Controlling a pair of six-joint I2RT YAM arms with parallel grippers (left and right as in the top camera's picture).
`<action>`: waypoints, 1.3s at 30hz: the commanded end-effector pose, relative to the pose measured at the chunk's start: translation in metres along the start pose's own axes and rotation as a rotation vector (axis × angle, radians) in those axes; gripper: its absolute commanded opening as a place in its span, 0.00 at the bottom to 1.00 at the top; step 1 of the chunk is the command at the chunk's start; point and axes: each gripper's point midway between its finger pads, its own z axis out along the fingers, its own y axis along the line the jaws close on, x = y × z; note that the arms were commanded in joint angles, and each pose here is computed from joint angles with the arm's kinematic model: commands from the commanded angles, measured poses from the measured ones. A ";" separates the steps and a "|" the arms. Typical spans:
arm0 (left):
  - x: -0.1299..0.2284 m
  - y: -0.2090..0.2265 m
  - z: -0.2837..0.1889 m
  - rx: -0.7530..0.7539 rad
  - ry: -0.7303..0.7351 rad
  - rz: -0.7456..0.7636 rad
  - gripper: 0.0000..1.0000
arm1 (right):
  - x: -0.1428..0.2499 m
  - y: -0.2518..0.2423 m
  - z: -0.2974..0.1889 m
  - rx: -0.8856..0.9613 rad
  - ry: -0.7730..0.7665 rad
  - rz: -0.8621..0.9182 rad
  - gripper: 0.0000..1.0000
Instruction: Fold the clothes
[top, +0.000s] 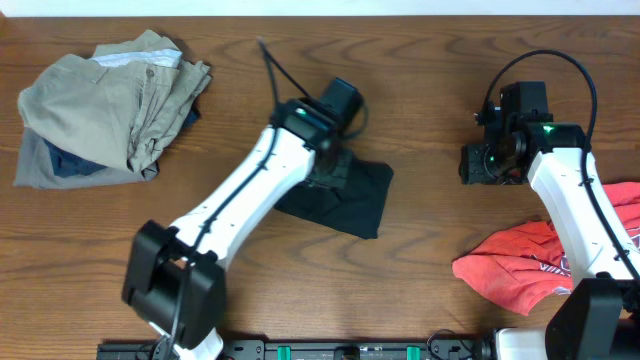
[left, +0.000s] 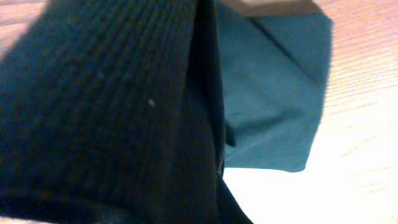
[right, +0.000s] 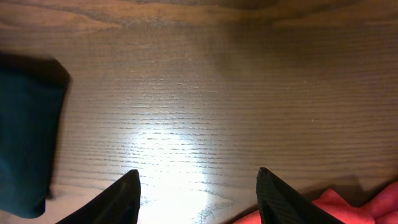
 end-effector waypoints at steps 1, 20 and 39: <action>-0.003 -0.017 0.000 0.023 -0.014 0.006 0.07 | -0.003 -0.001 -0.002 -0.005 -0.007 -0.007 0.58; -0.003 -0.042 -0.015 0.122 0.001 0.036 0.07 | 0.000 0.005 -0.001 -0.034 0.002 -0.007 0.59; -0.020 -0.012 -0.053 0.181 -0.100 0.075 0.63 | -0.005 0.036 -0.005 -0.217 -0.019 -0.058 0.64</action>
